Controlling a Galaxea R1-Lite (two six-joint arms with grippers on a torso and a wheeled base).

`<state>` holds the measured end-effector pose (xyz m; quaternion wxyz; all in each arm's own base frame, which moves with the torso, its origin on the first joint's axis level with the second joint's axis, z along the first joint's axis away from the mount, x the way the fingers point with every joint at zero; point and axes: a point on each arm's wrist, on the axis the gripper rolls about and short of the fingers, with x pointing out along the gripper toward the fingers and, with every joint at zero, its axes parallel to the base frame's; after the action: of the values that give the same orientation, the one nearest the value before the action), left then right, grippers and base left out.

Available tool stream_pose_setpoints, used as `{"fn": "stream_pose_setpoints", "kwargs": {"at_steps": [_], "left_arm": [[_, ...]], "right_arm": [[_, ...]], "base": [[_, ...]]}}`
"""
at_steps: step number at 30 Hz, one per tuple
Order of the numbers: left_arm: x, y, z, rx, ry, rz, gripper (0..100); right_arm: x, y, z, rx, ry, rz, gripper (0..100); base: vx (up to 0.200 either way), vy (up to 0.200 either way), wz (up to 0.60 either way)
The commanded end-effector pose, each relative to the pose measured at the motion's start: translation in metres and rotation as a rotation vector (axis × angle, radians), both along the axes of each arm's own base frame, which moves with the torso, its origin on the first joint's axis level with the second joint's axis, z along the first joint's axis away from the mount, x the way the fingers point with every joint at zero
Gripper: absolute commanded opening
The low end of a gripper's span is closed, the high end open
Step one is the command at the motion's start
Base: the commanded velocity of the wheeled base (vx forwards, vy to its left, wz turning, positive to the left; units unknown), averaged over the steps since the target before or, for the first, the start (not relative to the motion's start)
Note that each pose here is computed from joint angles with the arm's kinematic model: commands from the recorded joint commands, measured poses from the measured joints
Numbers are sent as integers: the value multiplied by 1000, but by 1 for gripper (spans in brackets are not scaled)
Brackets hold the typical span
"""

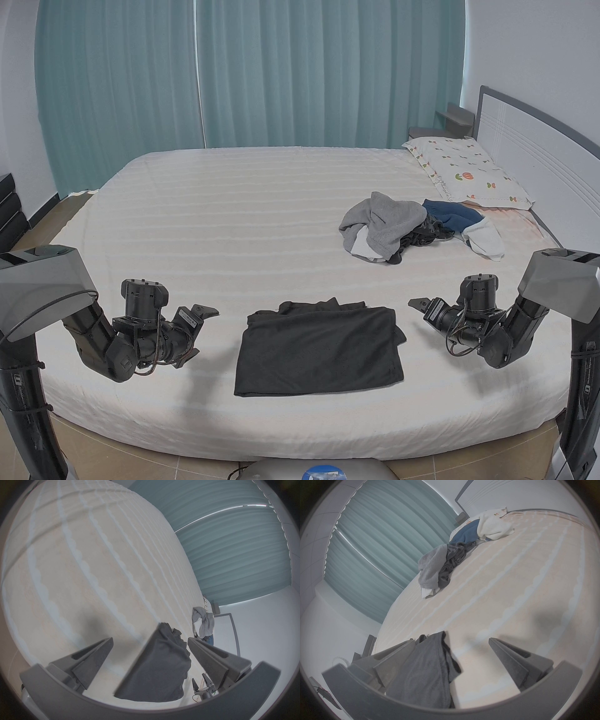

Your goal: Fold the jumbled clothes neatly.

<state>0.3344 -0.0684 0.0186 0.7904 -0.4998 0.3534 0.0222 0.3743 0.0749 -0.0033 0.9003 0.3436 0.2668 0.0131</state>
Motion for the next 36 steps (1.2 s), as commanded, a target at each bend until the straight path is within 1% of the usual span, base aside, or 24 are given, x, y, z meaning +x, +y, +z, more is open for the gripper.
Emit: {"fn": "stream_pose_setpoints", "kwargs": {"at_steps": [1, 4, 8, 9, 11, 12, 15, 16, 17, 18, 19, 20, 21, 22, 24, 29, 30, 32, 36], "left_arm": [[5, -6, 3, 1, -19, -15, 100], [9, -7, 6, -1, -33, -16, 100], [26, -12, 5, 40, -81, -53, 100], [33, -13, 2, 80, -106, -82, 100], [41, -16, -5, 128, -128, -119, 100], [42, -16, -7, 133, -128, -122, 100], [53, -18, -15, 171, -149, -148, 100], [58, -18, -18, 193, -161, -158, 100], [59, -17, -19, 201, -165, -159, 100], [63, -15, -20, 245, -182, -163, 100], [64, -13, -21, 273, -187, -155, 100], [65, -12, -21, 285, -188, -147, 100], [65, -12, -21, 290, -188, -143, 100], [65, -11, -22, 303, -186, -138, 100], [65, -8, -26, 308, -175, -130, 100], [65, -7, -34, 314, -158, -129, 100], [65, -7, -34, 314, -158, -129, 100], [65, -7, -43, 330, -147, -144, 100], [69, -9, -43, 335, -160, -151, 100]], "right_arm": [[-2, 5, 11, 2, -21, 13, 100], [-5, 6, 9, -2, -9, 13, 100], [-14, 9, 3, -8, 20, 29, 100], [-19, 12, 2, -14, 34, 39, 100], [-28, 16, 4, -19, 45, 57, 100], [-30, 17, 4, -19, 47, 62, 100], [-46, 22, -3, -8, 94, 97, 100], [-51, 24, -7, -8, 107, 123, 100], [-53, 25, -7, -8, 107, 131, 100], [-57, 29, -5, -3, 83, 154, 100], [-59, 32, -1, 9, 58, 167, 100], [-61, 35, -1, 15, 53, 180, 100], [-61, 37, 0, 17, 52, 191, 100], [-65, 45, -3, 24, 56, 224, 100], [-67, 52, -9, 17, 71, 252, 100], [-69, 69, -12, 13, 63, 304, 100], [-69, 69, -12, 13, 63, 304, 100], [-71, 79, -19, 7, 76, 332, 100], [-67, 83, -19, 19, 68, 351, 100]], "base": [[0, -200, 0], [0, -200, 0], [0, 0, 0], [0, 0, 0], [0, 0, 0], [0, 0, 0], [0, 0, 0], [0, 0, 0], [0, 0, 0], [0, 0, 0], [0, 0, 0], [0, 0, 0], [0, 0, 0], [0, 0, 0], [0, 0, 0], [0, 0, 0], [0, 0, 0], [0, 0, 0], [0, 0, 0]]}}
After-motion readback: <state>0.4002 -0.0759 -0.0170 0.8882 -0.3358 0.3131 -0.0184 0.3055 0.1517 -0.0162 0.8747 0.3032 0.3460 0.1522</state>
